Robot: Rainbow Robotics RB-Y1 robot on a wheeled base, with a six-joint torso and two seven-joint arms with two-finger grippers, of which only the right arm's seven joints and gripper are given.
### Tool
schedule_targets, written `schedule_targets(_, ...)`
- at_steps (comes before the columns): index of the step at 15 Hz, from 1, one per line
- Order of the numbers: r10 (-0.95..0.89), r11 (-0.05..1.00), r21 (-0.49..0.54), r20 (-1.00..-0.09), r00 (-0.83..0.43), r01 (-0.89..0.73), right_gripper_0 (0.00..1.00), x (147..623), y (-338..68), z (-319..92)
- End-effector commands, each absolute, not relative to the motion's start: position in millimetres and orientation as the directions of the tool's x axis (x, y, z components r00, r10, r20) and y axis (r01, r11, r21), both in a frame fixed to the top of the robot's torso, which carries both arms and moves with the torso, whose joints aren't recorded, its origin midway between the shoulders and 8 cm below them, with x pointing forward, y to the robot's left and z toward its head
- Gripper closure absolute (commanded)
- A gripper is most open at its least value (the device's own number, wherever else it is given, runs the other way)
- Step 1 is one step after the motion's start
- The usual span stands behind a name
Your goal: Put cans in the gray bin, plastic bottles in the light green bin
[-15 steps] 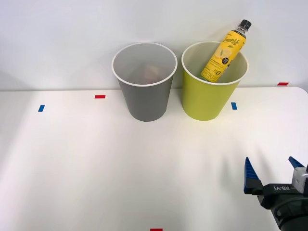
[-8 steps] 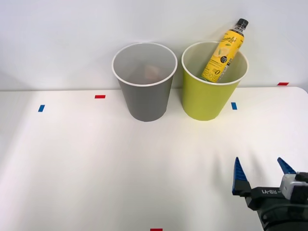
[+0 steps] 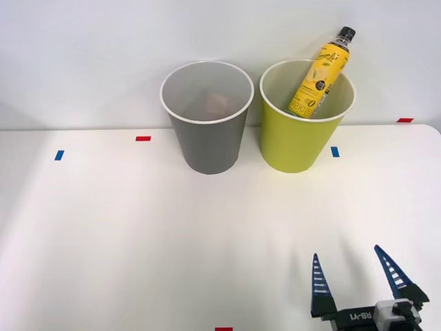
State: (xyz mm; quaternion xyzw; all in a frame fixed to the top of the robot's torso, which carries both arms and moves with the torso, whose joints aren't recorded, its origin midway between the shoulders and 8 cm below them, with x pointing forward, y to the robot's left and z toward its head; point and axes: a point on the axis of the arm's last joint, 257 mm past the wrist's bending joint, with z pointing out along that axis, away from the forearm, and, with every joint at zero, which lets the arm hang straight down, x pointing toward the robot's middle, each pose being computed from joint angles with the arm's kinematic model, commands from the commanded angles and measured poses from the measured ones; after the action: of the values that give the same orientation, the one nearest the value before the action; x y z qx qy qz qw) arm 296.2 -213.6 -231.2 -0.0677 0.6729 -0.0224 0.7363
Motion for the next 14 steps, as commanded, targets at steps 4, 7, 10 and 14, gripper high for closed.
schedule_targets(4,-0.163,0.984,-0.167,-0.984,0.07,-0.061,0.0,279,-212,-246)
schedule_targets(7,-0.17,0.984,-0.175,-0.98,0.103,-0.045,0.0,271,-211,-257)
schedule_targets(10,-0.17,0.983,-0.178,-0.976,0.136,-0.052,0.0,267,-199,-252)
schedule_targets(14,-0.178,0.983,-0.183,-0.976,0.13,-0.028,0.0,264,-203,-253)
